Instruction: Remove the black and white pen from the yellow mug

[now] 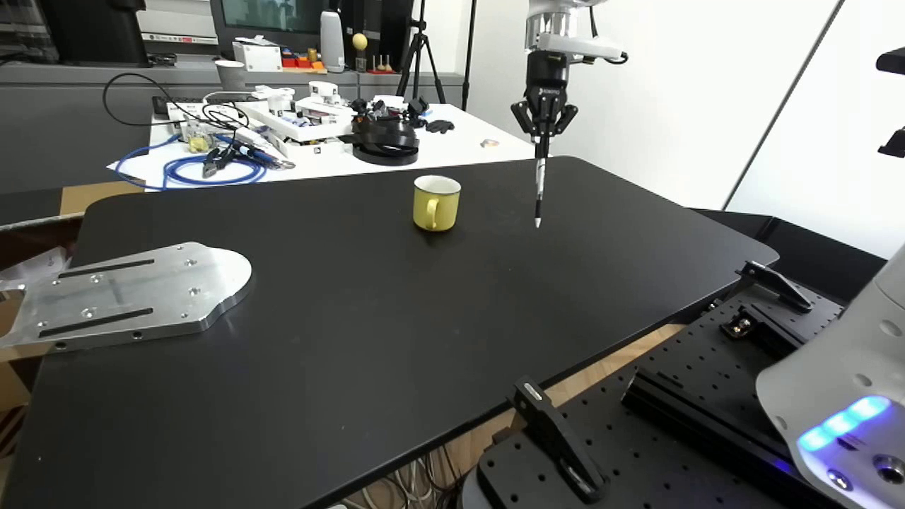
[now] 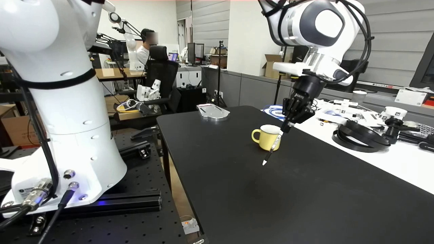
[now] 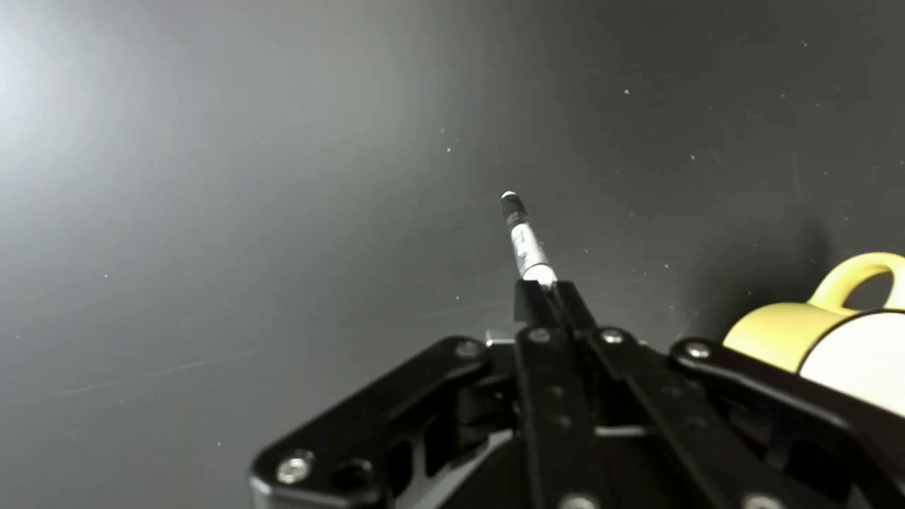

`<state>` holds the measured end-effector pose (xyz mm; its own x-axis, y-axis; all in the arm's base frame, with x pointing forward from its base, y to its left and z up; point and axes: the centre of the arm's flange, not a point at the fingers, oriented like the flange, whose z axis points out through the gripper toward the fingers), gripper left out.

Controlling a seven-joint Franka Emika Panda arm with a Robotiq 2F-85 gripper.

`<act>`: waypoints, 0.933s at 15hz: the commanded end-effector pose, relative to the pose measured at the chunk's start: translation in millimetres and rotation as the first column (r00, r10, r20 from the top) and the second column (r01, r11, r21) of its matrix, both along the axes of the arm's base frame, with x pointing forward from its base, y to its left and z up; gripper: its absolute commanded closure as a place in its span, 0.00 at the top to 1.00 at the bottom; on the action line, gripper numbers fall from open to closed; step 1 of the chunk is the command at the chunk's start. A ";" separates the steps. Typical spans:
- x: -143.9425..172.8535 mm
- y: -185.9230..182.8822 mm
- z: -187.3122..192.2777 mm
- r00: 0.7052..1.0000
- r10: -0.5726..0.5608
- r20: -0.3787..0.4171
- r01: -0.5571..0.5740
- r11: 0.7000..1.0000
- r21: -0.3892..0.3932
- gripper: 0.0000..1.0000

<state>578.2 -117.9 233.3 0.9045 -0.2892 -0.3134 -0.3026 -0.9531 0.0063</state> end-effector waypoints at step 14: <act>1.8 -26.6 -85.2 1.000 0.018 0.012 -0.018 0.999 -0.030 0.01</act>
<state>579.7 -146.3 147.0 0.8902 -0.2701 -0.3669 -0.2855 -0.9583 0.0129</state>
